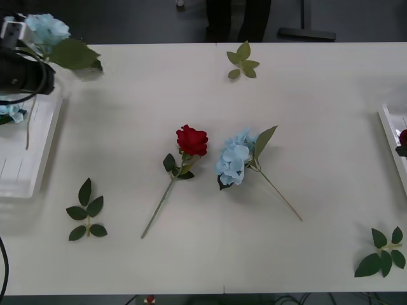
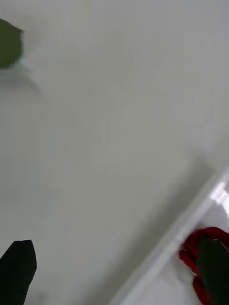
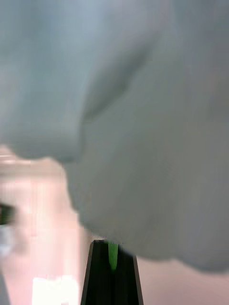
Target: Place the red flowers into the right box and the blue flowers into the left box. If a person shows an open palm, hand one flower to the person first, then continue sorting.
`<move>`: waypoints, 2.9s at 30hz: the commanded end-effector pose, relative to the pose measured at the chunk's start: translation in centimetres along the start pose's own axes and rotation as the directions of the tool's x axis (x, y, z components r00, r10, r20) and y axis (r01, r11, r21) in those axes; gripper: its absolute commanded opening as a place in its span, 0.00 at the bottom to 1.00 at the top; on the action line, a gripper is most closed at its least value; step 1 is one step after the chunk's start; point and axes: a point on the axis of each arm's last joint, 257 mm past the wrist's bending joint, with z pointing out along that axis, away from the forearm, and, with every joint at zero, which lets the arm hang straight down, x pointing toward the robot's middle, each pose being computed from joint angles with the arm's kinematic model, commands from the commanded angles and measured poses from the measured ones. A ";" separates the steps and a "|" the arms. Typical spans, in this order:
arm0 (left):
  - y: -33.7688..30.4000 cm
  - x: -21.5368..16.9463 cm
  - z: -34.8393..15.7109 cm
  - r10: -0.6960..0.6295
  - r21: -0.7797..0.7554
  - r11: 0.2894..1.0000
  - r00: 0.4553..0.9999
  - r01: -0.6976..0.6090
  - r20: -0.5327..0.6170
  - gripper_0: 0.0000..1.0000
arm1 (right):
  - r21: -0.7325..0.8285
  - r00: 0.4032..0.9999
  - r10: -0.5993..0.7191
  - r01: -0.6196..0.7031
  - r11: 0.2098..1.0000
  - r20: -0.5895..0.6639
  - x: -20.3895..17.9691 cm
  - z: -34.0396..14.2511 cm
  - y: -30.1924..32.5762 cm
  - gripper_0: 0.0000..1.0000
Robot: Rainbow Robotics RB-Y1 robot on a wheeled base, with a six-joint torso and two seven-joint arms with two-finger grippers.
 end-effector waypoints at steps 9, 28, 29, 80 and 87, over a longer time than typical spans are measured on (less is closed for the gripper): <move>17.3 -0.9 -6.6 -0.101 -0.233 0.963 0.981 0.138 0.163 0.00 | -0.165 0.995 -0.093 0.085 0.983 -0.043 -6.5 0.7 13.7 0.98; 22.6 5.1 0.9 -0.072 -0.330 0.934 0.977 0.136 0.199 0.00 | -0.019 0.986 0.049 -0.053 0.998 -0.162 -5.2 8.5 19.8 0.98; 22.5 5.3 1.0 -0.067 -0.331 0.935 0.979 0.129 0.192 0.00 | 0.002 0.985 0.021 -0.021 1.000 -0.171 -5.2 9.1 20.0 0.98; -27.8 15.2 -3.6 0.555 0.456 0.697 0.819 -0.553 0.145 1.00 | 0.038 0.989 0.070 -0.066 0.997 -0.132 -10.3 22.3 23.8 0.00; -30.9 17.1 -0.4 0.509 0.463 0.697 0.832 -0.548 0.219 1.00 | 0.042 0.989 0.087 -0.082 0.996 -0.120 -10.5 22.1 23.0 0.00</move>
